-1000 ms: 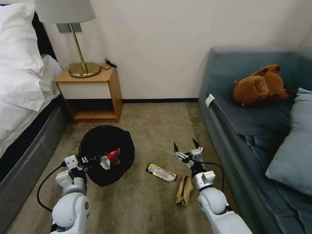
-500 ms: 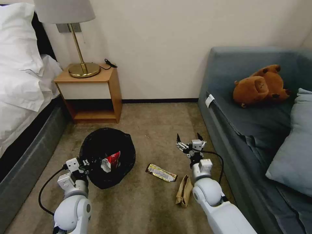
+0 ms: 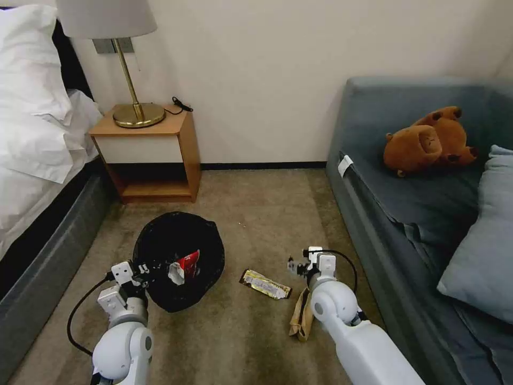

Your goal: Pick up the trash bin, then pick up the garbage on the floor and place it into the trash bin.

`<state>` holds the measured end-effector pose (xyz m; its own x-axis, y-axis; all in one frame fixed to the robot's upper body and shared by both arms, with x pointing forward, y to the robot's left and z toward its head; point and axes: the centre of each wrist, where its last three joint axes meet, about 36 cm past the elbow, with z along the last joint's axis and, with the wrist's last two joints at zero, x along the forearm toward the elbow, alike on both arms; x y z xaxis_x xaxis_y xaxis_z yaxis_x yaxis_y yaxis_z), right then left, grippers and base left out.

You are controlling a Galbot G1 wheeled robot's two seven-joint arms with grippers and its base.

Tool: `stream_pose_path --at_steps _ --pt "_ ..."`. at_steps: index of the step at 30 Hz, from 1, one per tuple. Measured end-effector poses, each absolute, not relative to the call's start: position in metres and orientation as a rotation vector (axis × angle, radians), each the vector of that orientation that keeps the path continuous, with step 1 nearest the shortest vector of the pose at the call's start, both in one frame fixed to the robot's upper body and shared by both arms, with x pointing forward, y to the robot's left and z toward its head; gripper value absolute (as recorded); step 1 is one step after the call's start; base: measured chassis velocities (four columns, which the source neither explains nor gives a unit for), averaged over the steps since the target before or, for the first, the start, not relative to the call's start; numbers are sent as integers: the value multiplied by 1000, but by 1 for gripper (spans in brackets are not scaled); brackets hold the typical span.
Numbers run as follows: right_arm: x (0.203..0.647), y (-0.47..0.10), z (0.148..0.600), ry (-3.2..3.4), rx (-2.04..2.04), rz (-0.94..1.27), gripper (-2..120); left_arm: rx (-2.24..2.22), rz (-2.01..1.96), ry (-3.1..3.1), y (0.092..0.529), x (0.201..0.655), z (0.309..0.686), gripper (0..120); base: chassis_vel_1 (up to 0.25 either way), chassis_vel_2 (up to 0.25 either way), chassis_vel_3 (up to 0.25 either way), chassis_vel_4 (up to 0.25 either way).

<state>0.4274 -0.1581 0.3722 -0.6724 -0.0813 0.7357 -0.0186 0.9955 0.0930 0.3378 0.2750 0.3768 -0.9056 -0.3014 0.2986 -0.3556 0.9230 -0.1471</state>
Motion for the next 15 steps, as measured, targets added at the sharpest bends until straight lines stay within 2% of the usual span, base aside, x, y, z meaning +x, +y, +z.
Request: stream_pose_path --at_steps 15 --pt "416 -149 290 -2150 47 53 100 491 314 -2802 273 338 374 1 0 0 0 0"
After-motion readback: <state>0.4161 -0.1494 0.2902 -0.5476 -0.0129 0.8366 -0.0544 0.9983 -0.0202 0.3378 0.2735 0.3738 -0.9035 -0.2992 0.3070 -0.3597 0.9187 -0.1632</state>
